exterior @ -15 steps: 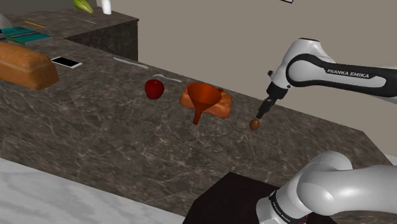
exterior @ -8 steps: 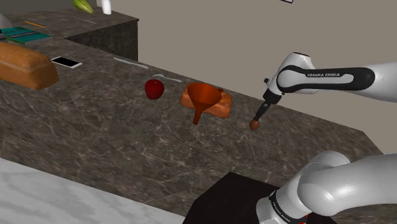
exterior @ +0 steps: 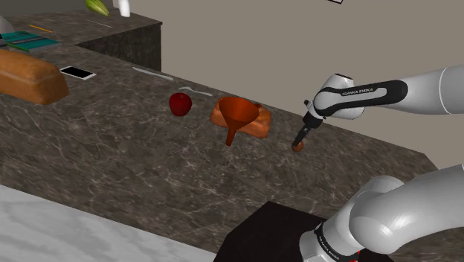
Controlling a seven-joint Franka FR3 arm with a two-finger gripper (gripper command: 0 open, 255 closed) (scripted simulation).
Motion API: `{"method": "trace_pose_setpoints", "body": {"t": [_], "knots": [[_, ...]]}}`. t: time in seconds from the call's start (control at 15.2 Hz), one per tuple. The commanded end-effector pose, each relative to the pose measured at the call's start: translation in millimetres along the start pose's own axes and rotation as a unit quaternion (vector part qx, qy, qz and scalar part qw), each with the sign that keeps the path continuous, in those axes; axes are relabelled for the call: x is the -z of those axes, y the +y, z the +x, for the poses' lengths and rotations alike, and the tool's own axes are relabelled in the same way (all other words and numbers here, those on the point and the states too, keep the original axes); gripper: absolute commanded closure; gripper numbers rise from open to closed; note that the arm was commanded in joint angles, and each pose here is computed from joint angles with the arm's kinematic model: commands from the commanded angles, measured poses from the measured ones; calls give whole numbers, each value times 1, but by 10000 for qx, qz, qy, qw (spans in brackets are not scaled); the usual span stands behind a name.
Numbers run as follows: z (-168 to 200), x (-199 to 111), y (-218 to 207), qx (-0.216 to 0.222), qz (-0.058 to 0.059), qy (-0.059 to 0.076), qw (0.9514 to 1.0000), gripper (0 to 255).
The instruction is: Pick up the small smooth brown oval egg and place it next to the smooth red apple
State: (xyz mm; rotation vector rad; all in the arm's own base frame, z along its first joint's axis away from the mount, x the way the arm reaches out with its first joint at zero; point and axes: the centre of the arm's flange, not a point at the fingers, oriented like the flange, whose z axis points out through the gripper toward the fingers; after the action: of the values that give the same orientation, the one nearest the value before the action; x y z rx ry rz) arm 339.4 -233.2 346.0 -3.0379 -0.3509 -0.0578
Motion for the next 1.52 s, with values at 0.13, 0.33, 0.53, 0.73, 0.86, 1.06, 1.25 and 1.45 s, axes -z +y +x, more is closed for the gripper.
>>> {"method": "trace_pose_setpoints", "body": {"t": [0.13, 0.33, 0.53, 0.73, 0.86, 1.06, 1.25, 1.45], "knots": [[0, -19, 0, 0, -3, 3, 10000, 0], [0, -19, 0, 0, -3, 3, 10000, 0], [0, -19, 0, 0, -3, 3, 10000, 0], [0, -19, 0, 0, -3, 2, 10000, 255], [0, -19, 0, 0, -3, 2, 10000, 255], [0, -19, 1, 0, -2, 2, 10000, 255], [0, -19, 0, 0, -3, 3, 10000, 255], [1, -3, -1, 0, -3, 3, 10000, 255]]}}
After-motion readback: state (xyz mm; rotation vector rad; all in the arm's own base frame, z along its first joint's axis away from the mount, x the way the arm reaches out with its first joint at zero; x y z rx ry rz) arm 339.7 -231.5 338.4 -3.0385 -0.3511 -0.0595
